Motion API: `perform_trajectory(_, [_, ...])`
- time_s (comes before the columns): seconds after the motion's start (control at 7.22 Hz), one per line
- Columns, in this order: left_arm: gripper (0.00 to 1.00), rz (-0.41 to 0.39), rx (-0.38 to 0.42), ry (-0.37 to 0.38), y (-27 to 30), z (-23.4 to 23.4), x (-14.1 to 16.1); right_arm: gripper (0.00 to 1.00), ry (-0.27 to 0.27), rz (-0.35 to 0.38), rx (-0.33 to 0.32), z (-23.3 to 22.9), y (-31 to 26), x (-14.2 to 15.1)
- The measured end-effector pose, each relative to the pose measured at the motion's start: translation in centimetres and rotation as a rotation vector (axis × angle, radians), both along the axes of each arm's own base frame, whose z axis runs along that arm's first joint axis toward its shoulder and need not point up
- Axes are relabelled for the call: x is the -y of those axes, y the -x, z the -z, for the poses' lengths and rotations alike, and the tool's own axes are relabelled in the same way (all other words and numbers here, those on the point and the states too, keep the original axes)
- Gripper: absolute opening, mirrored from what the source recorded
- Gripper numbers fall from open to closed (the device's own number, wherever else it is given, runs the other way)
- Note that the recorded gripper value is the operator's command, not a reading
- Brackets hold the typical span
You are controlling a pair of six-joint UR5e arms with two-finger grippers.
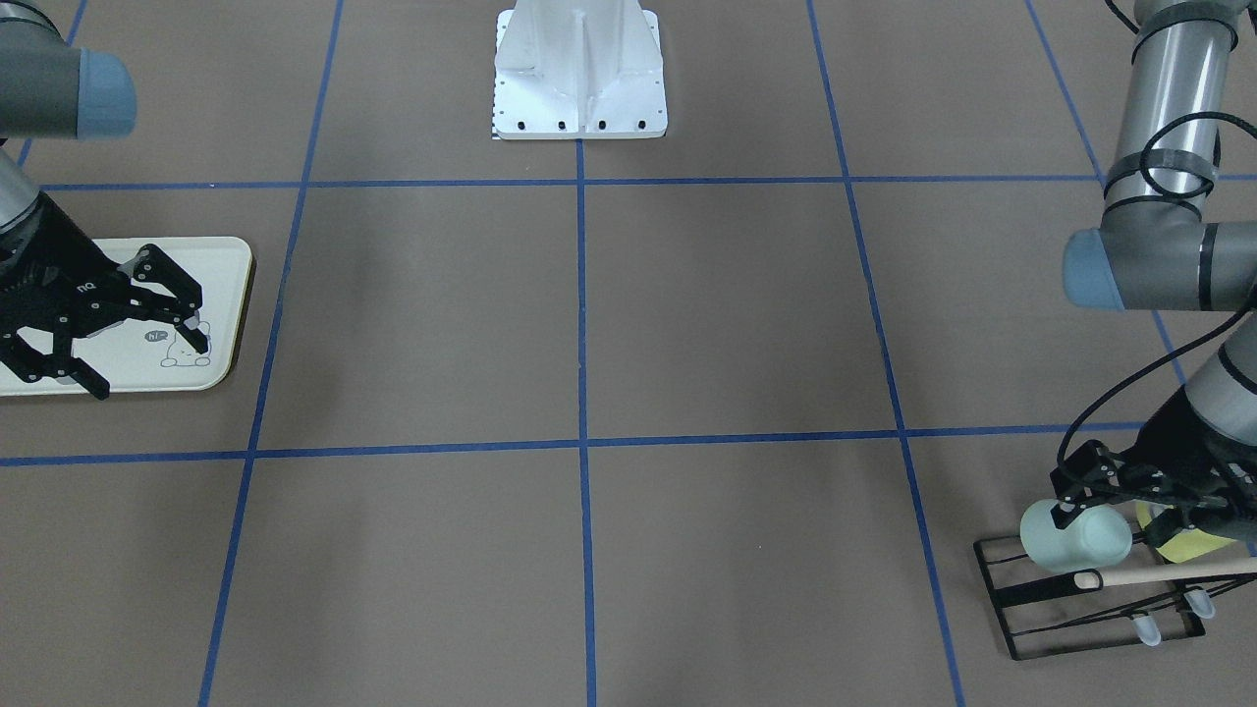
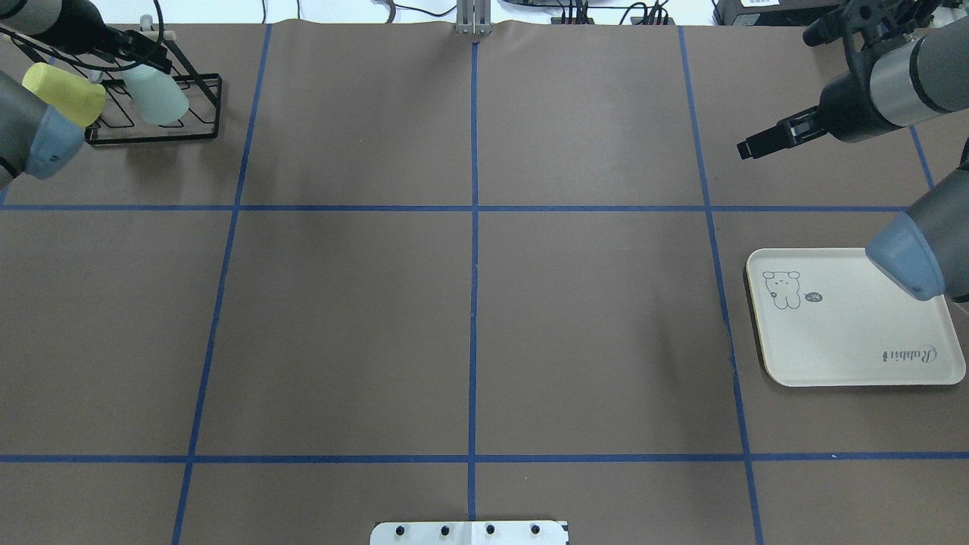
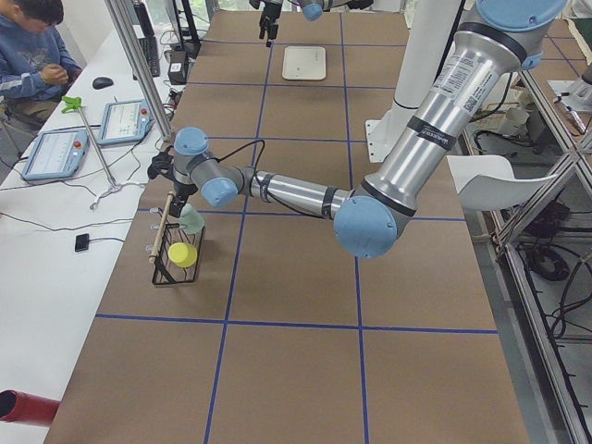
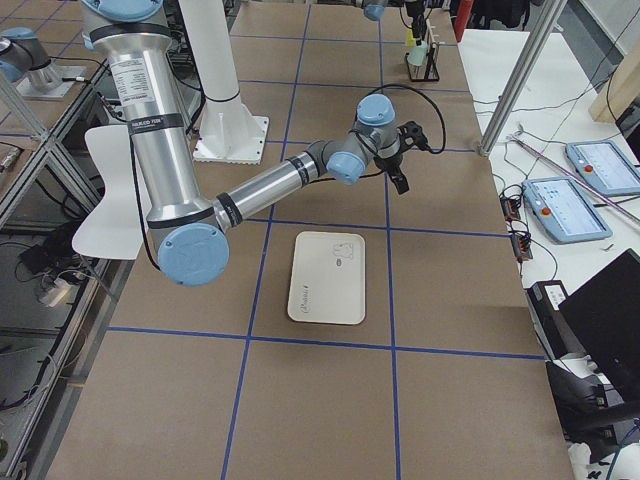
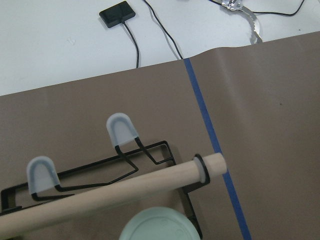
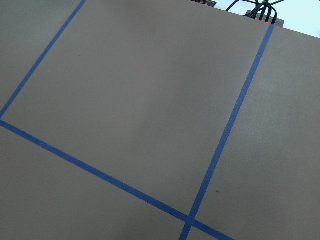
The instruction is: Left arm grabs green cup and hands to right arm on tray
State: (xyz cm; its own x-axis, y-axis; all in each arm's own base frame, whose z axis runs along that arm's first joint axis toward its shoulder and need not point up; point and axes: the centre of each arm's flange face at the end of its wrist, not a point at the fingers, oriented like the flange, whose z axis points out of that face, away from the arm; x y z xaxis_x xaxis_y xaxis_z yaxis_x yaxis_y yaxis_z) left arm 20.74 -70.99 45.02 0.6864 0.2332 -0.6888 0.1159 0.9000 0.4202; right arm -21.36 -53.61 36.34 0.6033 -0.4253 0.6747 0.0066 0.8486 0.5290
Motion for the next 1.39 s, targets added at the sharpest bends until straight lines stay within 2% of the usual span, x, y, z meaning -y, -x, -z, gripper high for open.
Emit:
perform_trajectory(0.55, [0.99,-0.017,0.027,0.010,-2.3,-1.0,0.0,1.00,-0.003,0.001,0.002,0.2,0.1,0.0])
perform_trajectory(0.83, [0.71,-0.019,0.031,0.016,-2.4,-1.5,-0.2,1.00,-0.008,0.001,0.004,0.5,0.2,0.2])
perform_trajectory(1.25, [0.18,-0.010,0.045,0.014,-2.1,-1.9,-0.1,1.00,-0.003,-0.006,0.012,0.8,0.2,0.2])
perform_trajectory(1.39, [0.08,-0.006,0.055,0.003,-1.9,-2.0,0.0,1.00,-0.003,-0.007,0.013,0.9,0.2,0.1])
